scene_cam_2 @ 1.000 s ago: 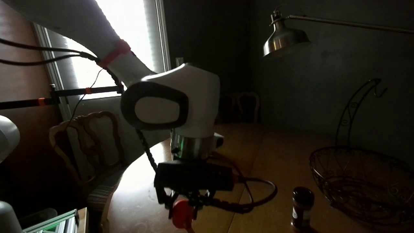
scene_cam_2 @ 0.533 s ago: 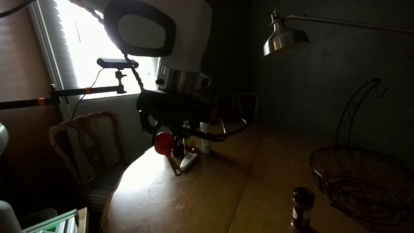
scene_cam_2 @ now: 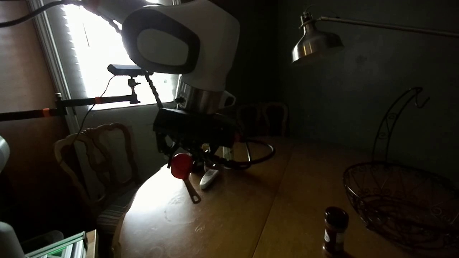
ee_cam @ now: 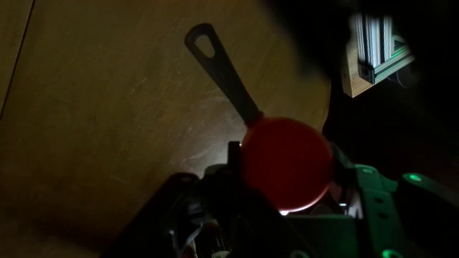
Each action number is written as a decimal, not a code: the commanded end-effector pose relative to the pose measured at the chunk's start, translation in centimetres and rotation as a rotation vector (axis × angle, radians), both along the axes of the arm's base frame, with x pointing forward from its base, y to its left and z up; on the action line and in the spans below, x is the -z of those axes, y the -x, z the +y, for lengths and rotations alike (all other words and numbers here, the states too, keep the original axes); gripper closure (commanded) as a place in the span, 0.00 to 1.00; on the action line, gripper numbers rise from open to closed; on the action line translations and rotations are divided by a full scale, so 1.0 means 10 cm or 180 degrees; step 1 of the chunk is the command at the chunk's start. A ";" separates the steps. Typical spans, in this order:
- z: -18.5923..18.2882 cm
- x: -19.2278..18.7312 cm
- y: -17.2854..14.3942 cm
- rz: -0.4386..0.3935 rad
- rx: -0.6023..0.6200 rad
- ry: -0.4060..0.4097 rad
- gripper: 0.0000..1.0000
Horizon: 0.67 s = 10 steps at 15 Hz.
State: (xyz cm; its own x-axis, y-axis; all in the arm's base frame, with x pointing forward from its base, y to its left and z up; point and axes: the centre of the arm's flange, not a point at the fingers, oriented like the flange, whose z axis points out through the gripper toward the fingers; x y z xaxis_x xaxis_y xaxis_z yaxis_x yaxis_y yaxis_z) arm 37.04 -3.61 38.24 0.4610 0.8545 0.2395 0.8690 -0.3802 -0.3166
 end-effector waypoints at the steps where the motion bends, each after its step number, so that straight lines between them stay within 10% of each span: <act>1: 0.41 -0.28 -0.07 -0.0194 -0.0203 -0.0045 0.68; 10: 1.71 -0.98 -0.18 -0.1179 -0.1015 -0.0316 0.68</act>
State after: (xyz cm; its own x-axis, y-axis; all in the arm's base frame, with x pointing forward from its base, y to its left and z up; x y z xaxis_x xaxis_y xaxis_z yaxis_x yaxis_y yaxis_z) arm 39.05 10.69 47.64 0.1436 0.9078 0.3942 0.9896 -0.1268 -0.0684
